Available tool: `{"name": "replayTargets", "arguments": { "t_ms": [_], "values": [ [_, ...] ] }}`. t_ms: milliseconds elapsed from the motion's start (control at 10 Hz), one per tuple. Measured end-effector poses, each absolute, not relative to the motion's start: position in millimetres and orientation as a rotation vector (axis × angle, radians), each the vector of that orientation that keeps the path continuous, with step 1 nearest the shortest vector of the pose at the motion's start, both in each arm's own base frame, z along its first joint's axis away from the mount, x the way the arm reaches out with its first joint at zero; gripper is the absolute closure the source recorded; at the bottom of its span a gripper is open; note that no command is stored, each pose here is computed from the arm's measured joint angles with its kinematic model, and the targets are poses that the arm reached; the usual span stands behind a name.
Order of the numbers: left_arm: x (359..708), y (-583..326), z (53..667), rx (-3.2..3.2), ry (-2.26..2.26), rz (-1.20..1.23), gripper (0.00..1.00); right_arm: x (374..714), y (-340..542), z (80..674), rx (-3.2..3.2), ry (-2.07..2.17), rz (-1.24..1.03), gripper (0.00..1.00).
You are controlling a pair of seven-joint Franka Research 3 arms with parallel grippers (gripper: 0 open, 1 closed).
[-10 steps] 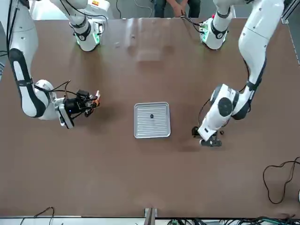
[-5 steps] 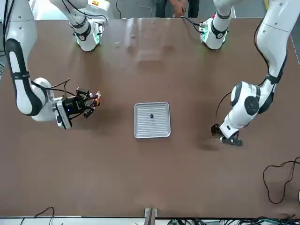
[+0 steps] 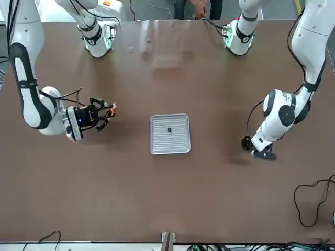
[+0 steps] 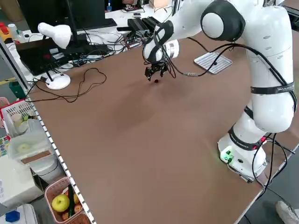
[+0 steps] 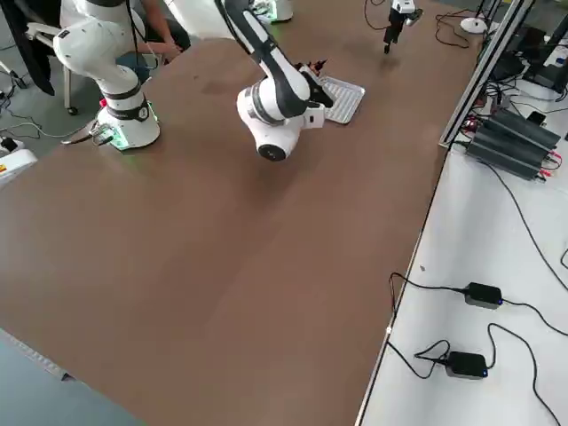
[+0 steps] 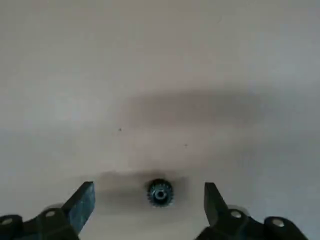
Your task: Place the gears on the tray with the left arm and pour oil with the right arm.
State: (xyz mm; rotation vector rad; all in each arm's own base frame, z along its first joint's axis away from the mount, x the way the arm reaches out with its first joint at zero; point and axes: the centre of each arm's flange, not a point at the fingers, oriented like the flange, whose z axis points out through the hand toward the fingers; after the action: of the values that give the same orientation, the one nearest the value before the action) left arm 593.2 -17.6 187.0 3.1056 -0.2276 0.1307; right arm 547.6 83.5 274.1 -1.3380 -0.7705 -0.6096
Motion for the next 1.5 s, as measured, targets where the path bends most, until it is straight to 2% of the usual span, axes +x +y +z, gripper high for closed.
{"name": "replayTargets", "arguments": {
  "t_ms": [300,500,800,1300,1400,1500],
  "values": [
    [592,-20,183,3.101,-0.224,0.120,0.09,541,103,269,-1.307,-0.751,-0.632,0.67],
    [592,-22,180,3.095,-0.222,0.127,0.18,539,115,268,-1.297,-0.746,-0.630,0.67],
    [592,-23,178,3.091,-0.222,0.129,0.25,539,128,268,-1.296,-0.732,-0.641,0.67],
    [592,-23,179,3.091,-0.222,0.131,0.54,538,131,267,-1.296,-0.724,-0.644,0.67],
    [592,-22,179,3.091,-0.221,0.134,0.72,539,131,267,-1.295,-0.718,-0.649,0.67],
    [592,-22,179,3.091,-0.221,0.134,0.76,539,131,267,-1.294,-0.717,-0.651,0.67]
  ]
}}
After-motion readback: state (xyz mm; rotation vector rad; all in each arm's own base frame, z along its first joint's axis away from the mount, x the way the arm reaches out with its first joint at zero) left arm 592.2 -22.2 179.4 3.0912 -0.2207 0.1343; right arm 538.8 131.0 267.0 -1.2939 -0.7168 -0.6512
